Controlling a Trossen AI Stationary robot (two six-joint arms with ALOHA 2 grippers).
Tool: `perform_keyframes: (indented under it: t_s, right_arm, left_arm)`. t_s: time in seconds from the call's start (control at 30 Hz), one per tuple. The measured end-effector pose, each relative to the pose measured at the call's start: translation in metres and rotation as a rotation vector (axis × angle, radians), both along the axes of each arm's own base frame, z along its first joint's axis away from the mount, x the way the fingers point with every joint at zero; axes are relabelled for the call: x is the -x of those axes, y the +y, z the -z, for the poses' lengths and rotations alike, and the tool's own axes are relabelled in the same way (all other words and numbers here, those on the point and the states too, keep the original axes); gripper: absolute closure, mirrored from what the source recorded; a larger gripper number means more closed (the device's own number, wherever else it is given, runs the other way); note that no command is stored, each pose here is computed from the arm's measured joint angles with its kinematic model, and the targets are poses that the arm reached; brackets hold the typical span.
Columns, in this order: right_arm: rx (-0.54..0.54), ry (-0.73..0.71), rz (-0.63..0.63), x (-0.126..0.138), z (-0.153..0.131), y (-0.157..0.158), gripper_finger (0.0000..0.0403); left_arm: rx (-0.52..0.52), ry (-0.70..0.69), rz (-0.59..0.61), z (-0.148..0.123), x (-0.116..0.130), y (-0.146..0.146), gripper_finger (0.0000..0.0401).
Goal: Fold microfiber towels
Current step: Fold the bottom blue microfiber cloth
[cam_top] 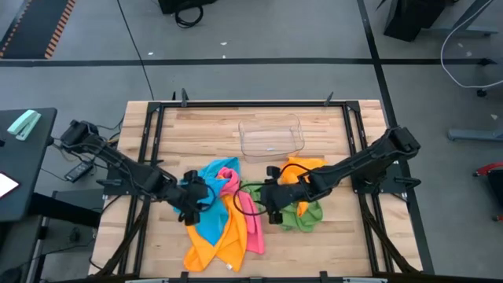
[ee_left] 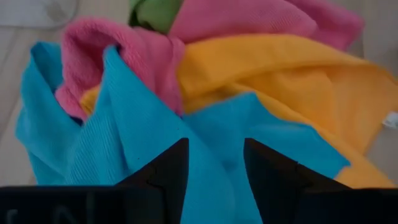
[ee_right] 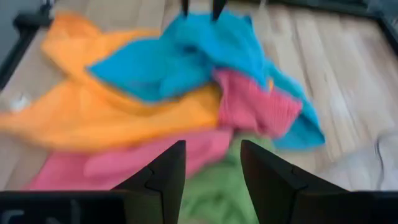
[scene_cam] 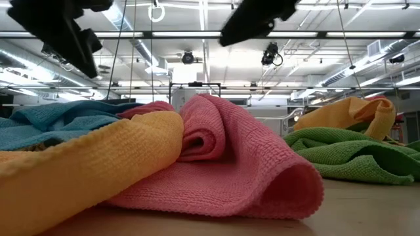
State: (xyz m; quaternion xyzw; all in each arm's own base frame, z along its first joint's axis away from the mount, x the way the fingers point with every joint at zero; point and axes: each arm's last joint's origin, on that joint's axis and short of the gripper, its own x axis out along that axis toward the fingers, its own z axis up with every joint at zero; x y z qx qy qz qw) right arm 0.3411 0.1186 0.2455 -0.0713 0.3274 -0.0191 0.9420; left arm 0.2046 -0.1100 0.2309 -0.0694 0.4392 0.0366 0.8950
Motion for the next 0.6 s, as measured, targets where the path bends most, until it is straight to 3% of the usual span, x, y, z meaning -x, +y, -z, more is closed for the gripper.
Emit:
perform_keyframes:
  t_s: [0.4, 0.6]
  right_arm:
    - [-0.019, -0.001, -0.109, -0.046, 0.028, -0.011, 0.0241]
    - [-0.028, -0.005, -0.163, -0.066, 0.029, -0.003, 0.0241]
  left_arm:
    - [-0.004, 0.079, 0.009, 0.005, 0.025, -0.021, 0.027]
    - [-0.008, 0.093, 0.025, 0.006, 0.03, -0.025, 0.028]
